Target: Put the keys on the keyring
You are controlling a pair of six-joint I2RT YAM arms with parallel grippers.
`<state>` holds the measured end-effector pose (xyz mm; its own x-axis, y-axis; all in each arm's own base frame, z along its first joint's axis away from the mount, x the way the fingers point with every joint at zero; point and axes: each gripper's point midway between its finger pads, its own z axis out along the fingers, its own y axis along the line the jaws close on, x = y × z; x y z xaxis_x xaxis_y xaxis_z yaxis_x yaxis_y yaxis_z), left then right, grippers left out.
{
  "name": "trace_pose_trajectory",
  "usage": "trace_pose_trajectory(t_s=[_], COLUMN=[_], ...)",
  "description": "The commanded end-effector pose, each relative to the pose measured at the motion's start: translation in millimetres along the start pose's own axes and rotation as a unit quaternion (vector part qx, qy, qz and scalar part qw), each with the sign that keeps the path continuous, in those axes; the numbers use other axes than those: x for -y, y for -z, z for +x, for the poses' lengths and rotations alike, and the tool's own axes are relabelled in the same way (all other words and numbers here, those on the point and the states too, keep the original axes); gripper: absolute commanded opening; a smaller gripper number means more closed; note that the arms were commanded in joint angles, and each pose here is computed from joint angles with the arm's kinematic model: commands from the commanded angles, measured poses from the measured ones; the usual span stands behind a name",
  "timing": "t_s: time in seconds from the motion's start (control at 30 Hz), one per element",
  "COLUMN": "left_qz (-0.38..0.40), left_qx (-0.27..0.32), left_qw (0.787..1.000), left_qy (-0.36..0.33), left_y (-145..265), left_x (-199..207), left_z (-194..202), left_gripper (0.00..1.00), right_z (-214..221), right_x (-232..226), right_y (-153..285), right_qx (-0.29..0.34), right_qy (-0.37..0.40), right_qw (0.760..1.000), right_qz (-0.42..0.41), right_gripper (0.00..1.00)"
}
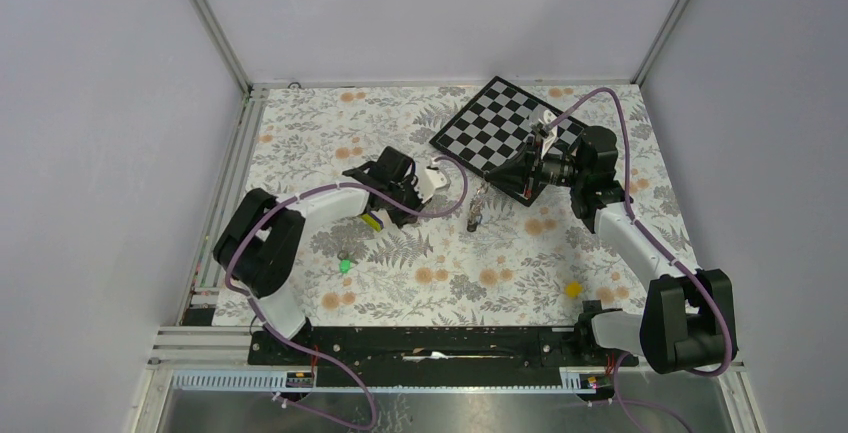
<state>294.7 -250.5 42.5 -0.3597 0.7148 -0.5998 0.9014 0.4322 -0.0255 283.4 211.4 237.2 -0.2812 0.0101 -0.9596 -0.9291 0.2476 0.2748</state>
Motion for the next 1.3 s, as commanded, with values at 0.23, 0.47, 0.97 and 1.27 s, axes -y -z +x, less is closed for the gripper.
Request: trace_pose_trajectory(t_s=[0.23, 0.47, 0.97, 1.27], left_qz=[0.033, 0.048, 0.076, 0.101], left_qx=[0.000, 0.001, -0.001, -0.003], left_qw=[0.999, 0.999, 0.997, 0.995], left_qy=[-0.004, -0.001, 0.007, 0.011], left_y=[-9.8, -7.1, -3.2, -2.8], left_x=[13.8, 20.3, 30.7, 39.0], left_z=[4.9, 3.0, 1.2, 1.7], left_gripper=[0.08, 0.10, 0.17, 0.20], right_z=[-6.2, -4.0, 0.9, 2.9], right_x=[4.7, 6.3, 11.1, 13.5], right_y=[0.6, 0.4, 0.0, -0.2], right_qx=[0.008, 0.006, 0.000, -0.003], right_qy=[0.019, 0.018, 0.016, 0.017], right_qw=[1.000, 1.000, 1.000, 1.000], right_qz=[0.003, 0.004, 0.012, 0.016], right_gripper=[0.00, 0.00, 0.00, 0.00])
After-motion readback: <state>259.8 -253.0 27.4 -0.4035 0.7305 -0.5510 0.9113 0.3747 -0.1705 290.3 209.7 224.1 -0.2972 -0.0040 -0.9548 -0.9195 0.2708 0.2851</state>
